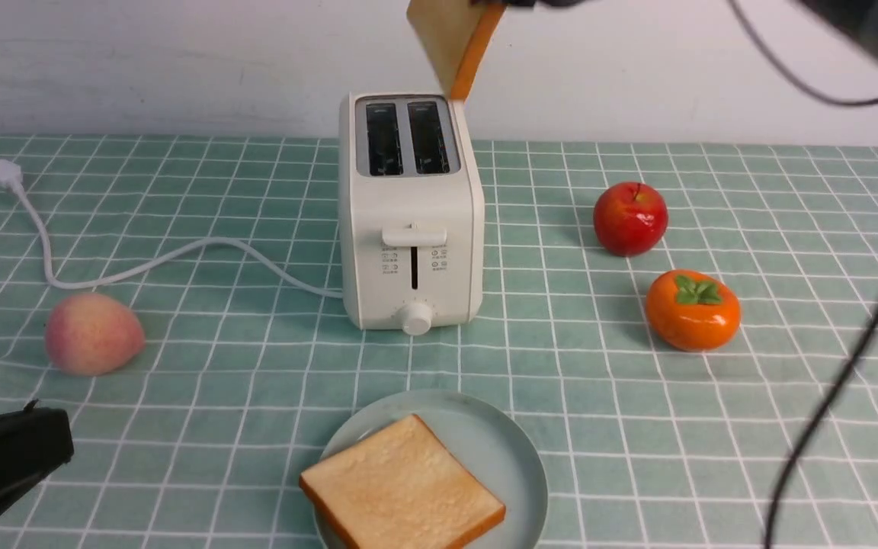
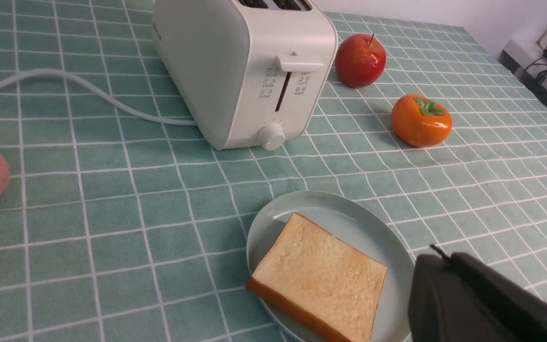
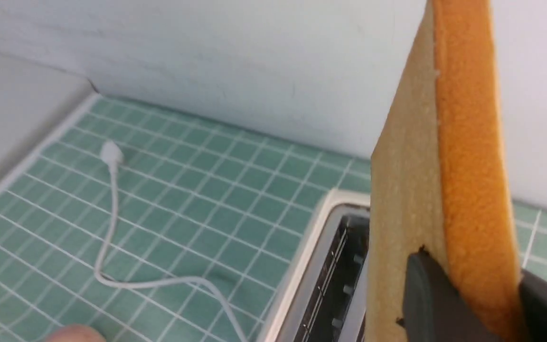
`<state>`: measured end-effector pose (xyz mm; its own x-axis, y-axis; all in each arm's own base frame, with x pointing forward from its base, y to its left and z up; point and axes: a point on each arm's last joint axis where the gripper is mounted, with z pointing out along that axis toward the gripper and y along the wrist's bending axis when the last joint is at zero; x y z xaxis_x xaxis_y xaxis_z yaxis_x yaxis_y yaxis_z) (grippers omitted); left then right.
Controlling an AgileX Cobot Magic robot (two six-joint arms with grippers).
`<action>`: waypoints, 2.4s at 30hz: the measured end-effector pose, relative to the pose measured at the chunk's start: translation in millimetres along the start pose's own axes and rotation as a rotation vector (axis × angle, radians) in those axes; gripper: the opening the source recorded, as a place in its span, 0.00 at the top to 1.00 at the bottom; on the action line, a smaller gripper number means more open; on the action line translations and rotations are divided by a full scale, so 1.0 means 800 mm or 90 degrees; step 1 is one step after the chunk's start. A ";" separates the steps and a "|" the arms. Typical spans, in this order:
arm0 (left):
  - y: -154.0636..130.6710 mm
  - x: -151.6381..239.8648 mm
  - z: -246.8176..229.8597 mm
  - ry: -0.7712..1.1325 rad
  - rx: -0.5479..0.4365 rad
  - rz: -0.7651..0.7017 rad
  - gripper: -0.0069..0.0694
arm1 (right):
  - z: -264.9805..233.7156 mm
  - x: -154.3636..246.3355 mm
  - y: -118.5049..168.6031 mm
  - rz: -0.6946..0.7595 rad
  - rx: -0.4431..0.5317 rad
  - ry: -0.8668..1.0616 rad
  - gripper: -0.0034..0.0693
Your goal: Take toasted bread from bread machine on blue coffee table place on plate.
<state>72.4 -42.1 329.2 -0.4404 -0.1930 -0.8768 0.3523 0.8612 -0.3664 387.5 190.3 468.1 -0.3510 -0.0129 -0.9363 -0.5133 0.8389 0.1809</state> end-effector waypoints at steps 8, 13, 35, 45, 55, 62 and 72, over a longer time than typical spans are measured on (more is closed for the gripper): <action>0.002 0.000 0.000 0.002 -0.011 0.015 0.93 | -0.151 -0.035 -0.002 -0.046 0.056 0.072 0.82; 0.002 0.003 0.000 0.018 -0.011 0.016 0.93 | -0.210 -0.031 -0.011 -0.061 0.123 0.141 0.82; 0.002 0.005 0.000 0.031 -0.011 0.022 0.93 | -0.039 0.220 0.003 0.302 -0.364 0.450 0.82; 0.002 0.010 0.000 0.057 -0.011 0.021 0.93 | 0.037 0.309 0.007 0.378 -0.321 0.584 0.74; 0.002 0.012 -0.001 0.067 -0.010 0.021 0.93 | 0.038 0.311 -0.016 0.345 -0.267 0.582 0.30; 0.002 0.013 -0.001 0.073 -0.011 0.035 0.93 | -0.002 0.224 -0.073 0.286 -0.151 0.535 0.38; 0.002 0.013 -0.001 0.074 -0.011 0.037 0.93 | -0.232 0.069 -0.044 0.133 0.131 0.258 0.97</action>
<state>68.0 -42.2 319.5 -0.5119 -0.0874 -0.8546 0.3664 0.8776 -0.3092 240.9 58.7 466.1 -0.7273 -0.0094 -0.6863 -0.2490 0.9354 0.2511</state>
